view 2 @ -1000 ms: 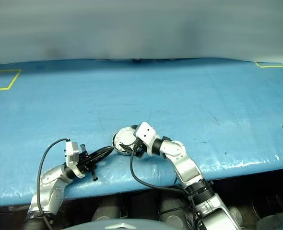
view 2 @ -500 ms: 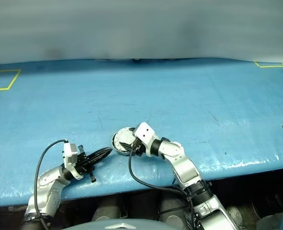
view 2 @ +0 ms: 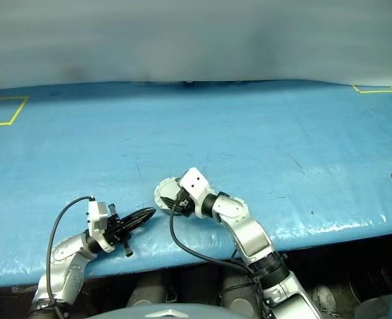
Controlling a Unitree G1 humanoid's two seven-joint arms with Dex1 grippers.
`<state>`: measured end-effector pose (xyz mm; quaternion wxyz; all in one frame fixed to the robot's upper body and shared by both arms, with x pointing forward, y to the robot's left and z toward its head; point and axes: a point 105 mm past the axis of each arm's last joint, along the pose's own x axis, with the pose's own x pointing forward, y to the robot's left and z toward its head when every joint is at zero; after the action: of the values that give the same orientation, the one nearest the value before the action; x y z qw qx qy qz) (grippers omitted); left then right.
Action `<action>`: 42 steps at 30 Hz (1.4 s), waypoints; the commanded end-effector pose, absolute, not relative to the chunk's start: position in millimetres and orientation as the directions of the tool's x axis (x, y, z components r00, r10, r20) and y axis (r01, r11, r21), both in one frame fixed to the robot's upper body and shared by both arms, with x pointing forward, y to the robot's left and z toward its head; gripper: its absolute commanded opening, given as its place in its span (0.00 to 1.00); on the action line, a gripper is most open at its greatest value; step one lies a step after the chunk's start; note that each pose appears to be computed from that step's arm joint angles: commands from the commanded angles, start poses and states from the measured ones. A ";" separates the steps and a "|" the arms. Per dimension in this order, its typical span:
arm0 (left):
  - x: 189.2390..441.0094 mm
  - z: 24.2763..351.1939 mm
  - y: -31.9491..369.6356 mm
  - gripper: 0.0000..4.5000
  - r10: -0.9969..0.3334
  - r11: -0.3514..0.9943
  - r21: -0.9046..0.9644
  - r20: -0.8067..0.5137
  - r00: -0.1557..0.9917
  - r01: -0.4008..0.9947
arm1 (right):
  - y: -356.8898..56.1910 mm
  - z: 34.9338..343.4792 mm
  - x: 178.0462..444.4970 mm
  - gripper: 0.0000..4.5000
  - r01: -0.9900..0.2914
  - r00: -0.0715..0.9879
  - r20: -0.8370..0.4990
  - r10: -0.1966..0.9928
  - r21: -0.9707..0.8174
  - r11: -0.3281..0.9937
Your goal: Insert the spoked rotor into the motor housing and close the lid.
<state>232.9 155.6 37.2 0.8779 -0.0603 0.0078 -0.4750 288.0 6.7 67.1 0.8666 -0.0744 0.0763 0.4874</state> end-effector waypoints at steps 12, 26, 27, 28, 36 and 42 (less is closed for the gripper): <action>239.8 58.7 164.0 0.00 -0.814 0.563 -0.100 0.106 0.572 0.820 | -4.4 38.2 293.3 0.66 -0.816 0.567 -0.333 0.754 -0.100 0.569; 269.5 47.6 152.6 0.00 -0.789 0.612 -0.038 0.032 0.613 0.790 | -6.0 40.8 294.7 0.66 -0.817 0.568 -0.325 0.756 -0.106 0.567; 270.8 44.9 151.4 0.00 -0.792 0.610 -0.031 0.016 0.610 0.792 | -6.0 41.5 294.6 0.66 -0.816 0.569 -0.322 0.756 -0.108 0.568; 271.7 42.8 150.7 0.00 -0.794 0.607 -0.027 0.006 0.608 0.794 | -6.1 42.4 294.6 0.66 -0.815 0.571 -0.319 0.756 -0.109 0.569; 269.6 26.1 153.9 0.00 -0.797 0.601 -0.011 -0.086 0.598 0.799 | -13.6 48.4 296.4 0.66 -0.794 0.600 -0.292 0.745 -0.100 0.600; 268.6 25.3 154.4 0.00 -0.795 0.604 -0.007 -0.085 0.601 0.797 | -12.6 59.1 290.4 0.95 -0.820 0.568 -0.246 0.785 -0.093 0.565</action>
<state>272.6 153.3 37.6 0.8951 0.0098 0.0113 -0.4456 289.8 -5.5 60.5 0.8760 -0.1051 0.0819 0.4636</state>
